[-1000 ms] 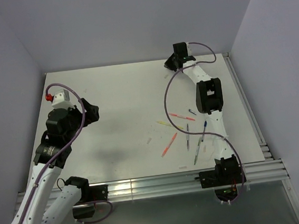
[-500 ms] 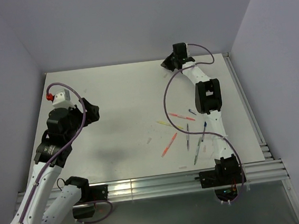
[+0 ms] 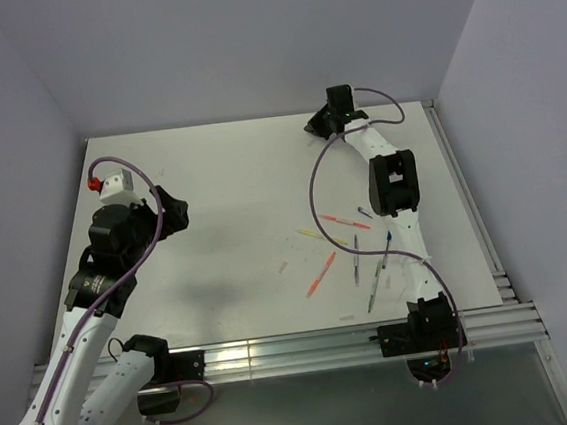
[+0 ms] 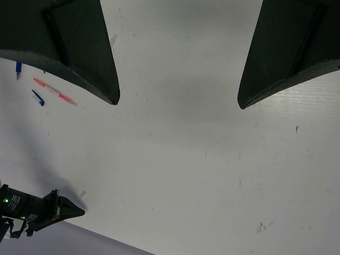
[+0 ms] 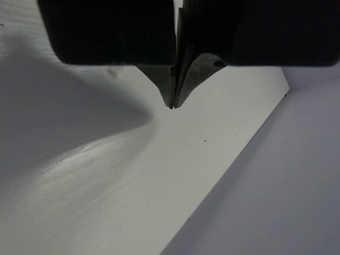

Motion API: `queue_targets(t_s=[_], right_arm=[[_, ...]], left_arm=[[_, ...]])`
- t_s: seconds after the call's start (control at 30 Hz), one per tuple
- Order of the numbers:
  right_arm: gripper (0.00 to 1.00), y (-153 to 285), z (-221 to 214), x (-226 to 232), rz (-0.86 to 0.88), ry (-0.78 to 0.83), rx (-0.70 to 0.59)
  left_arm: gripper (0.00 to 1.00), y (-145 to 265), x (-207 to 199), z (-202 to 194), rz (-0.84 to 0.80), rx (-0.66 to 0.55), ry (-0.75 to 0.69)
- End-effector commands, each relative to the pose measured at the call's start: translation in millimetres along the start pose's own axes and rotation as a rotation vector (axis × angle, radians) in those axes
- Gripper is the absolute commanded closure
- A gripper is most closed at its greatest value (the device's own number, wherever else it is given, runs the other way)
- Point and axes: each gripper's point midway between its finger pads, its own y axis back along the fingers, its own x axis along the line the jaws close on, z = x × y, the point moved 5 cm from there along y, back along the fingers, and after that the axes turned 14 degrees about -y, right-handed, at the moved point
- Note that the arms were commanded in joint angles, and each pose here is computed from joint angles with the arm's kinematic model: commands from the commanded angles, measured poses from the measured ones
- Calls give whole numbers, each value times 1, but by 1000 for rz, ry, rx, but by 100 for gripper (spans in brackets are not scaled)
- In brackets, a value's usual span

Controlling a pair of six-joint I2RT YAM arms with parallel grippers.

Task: Insert the pens into the pen caps
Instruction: Move the pen cap to the center of the board.

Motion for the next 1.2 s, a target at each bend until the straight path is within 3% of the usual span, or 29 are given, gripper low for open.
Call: queue_targets(t_s=[0.0,0.87,1.17], right_arm=[[100,-3,-5,2,4,8,9],[100,5,-20,-19,-88,74,73],[100,25,-28,-45,-199,96,66]], left_arm=[[1,0,-4,8,-22,-36,-8],[2,1,-4,7,-23,-34,-5],[2,2,-4,8,-26,-41,-4]])
